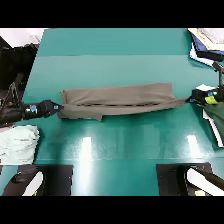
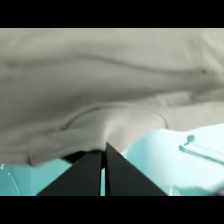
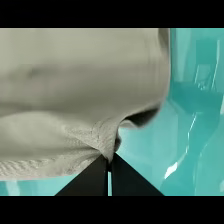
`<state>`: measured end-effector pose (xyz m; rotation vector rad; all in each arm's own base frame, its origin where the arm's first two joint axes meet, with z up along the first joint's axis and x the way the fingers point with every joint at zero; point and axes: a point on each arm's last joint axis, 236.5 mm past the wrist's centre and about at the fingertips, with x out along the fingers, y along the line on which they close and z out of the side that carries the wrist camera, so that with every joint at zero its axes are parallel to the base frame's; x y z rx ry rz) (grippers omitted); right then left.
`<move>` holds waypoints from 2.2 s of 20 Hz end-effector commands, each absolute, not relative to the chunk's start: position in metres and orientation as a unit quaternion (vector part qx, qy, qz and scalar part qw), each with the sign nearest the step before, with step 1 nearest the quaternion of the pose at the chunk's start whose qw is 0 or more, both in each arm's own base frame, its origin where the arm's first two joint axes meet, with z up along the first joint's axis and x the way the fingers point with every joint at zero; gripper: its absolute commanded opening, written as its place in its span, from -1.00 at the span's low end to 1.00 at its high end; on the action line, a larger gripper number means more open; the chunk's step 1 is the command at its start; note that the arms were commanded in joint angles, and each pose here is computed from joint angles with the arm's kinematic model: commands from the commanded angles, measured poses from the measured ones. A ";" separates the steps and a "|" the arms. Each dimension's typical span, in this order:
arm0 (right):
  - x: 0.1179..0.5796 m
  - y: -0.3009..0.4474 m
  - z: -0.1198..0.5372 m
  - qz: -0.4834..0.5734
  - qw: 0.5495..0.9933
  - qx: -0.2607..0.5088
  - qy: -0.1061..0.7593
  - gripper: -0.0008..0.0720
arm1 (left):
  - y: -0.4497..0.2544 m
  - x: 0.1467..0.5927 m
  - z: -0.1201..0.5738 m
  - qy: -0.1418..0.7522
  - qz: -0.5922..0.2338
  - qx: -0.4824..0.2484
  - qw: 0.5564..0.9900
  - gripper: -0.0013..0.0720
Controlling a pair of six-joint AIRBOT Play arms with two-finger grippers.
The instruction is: Fold the shirts.
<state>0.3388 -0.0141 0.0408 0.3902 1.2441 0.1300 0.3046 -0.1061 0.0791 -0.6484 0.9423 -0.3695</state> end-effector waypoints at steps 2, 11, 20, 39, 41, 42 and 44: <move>0.394 -0.011 0.023 0.049 0.796 0.195 0.570 -0.93 | -0.086 0.359 0.057 0.439 -0.144 -0.301 0.835 -0.89; 0.464 0.004 -0.013 0.058 0.796 0.196 0.569 -0.92 | -0.059 0.426 0.010 0.444 -0.096 -0.300 0.839 -0.89; 0.447 -0.032 -0.015 0.066 0.758 0.234 0.605 0.53 | -0.084 0.418 0.037 0.474 -0.155 -0.304 0.811 0.73; 0.444 0.019 -0.085 0.226 0.684 0.298 0.627 -0.92 | -0.119 0.385 0.035 0.533 -0.205 -0.284 0.770 -0.89; 0.446 0.018 -0.070 0.232 0.698 0.284 0.615 -0.92 | -0.144 0.387 0.033 0.529 -0.221 -0.264 0.775 -0.89; 0.448 0.018 -0.059 0.233 0.707 0.278 0.607 -0.92 | -0.159 0.391 0.032 0.521 -0.226 -0.257 0.782 -0.90; 0.448 0.020 -0.030 0.241 0.724 0.264 0.590 -0.93 | -0.190 0.401 0.033 0.511 -0.236 -0.251 0.787 -0.90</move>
